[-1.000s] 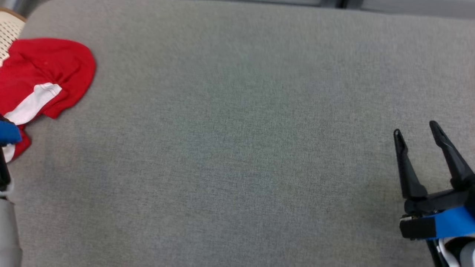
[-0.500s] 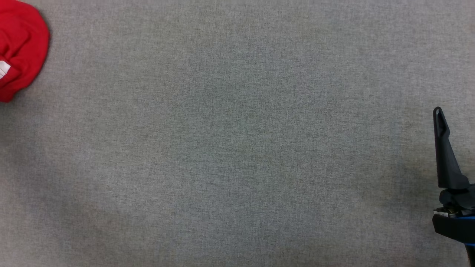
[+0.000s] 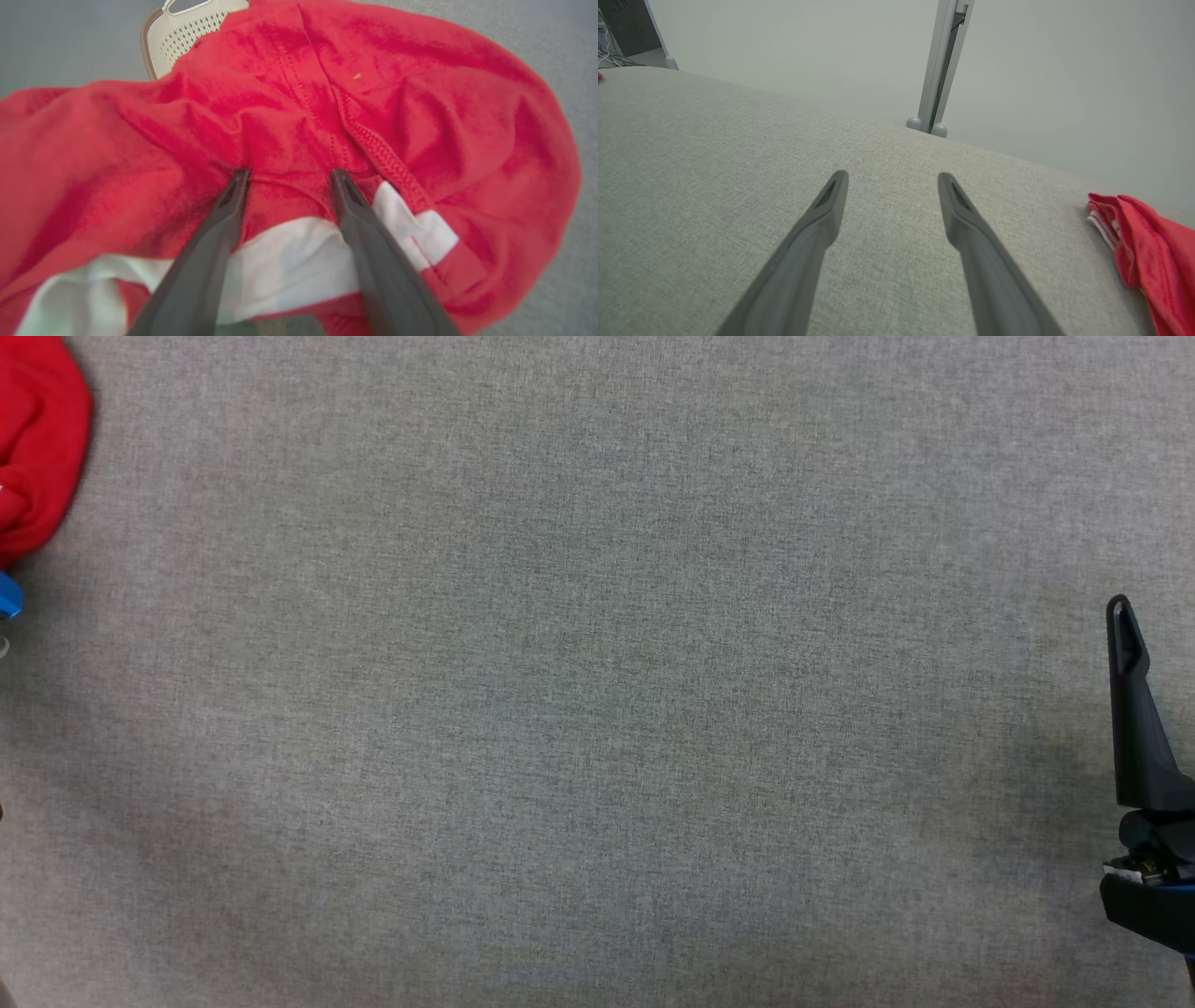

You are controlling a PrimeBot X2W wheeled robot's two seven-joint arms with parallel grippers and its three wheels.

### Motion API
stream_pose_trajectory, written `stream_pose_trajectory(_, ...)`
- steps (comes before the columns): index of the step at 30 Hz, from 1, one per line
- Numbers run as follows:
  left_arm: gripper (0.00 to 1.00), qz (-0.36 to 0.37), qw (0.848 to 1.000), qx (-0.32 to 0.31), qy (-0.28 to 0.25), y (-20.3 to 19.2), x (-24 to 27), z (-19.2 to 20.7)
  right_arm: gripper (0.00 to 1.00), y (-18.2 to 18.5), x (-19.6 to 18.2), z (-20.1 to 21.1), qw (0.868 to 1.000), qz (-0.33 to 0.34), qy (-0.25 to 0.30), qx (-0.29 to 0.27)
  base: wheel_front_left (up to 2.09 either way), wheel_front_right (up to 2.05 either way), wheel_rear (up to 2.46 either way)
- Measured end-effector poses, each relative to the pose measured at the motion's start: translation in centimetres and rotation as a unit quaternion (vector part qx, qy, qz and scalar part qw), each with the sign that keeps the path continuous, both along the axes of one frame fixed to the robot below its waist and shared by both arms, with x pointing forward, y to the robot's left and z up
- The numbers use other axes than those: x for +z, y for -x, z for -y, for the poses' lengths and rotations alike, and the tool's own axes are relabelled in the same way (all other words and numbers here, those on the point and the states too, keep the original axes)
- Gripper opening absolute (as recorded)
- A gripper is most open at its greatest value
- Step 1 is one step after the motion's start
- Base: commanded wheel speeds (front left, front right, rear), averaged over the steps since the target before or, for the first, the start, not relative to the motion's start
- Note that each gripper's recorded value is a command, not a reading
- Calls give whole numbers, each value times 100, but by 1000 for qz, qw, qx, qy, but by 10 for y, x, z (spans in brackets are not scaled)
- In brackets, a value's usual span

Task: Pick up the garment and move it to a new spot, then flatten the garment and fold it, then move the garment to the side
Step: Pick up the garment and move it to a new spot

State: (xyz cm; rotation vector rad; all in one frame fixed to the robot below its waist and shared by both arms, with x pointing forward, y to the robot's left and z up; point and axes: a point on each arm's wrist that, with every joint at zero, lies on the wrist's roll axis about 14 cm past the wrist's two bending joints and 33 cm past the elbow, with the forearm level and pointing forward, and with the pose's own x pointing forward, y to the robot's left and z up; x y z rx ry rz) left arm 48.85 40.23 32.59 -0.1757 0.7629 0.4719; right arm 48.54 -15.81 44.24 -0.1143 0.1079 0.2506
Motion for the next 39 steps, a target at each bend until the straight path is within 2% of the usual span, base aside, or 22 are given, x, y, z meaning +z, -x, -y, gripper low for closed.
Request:
stream_pose_trajectory(10, 0, 15, 999, -42, -22, -11, 16, 12, 100, 6, 8, 1, 1000, 6, -12, -10, 0, 0, 0)
stream_pose_trajectory(16, 0, 115, 988, -93, -56, -50, 76, 29, 100, 14, 21, -4, 999, 20, -34, -12, 0, 0, 0)
stream_pose_trajectory(19, 0, 182, 973, -124, -76, -73, 120, 43, 100, 19, 29, -5, 998, 31, -47, -17, 0, 0, 0)
stream_pose_trajectory(23, 0, 273, 940, -178, -105, -100, 186, 74, 100, 30, 39, -2, 997, 42, -61, -28, 0, 0, 0)
stream_pose_trajectory(28, 0, 370, 885, -257, -118, -122, 262, 136, 100, 48, 52, 6, 995, 58, -72, -47, 0, 0, 0)
stream_pose_trajectory(36, 0, 474, 782, -398, -74, -118, 339, 281, 100, 82, 64, 29, 990, 71, -81, -91, 0, 0, 0)
stream_pose_trajectory(39, 0, 486, 753, -441, -43, -103, 343, 331, 100, 95, 69, 35, 988, 78, -86, -105, 0, 0, 0)
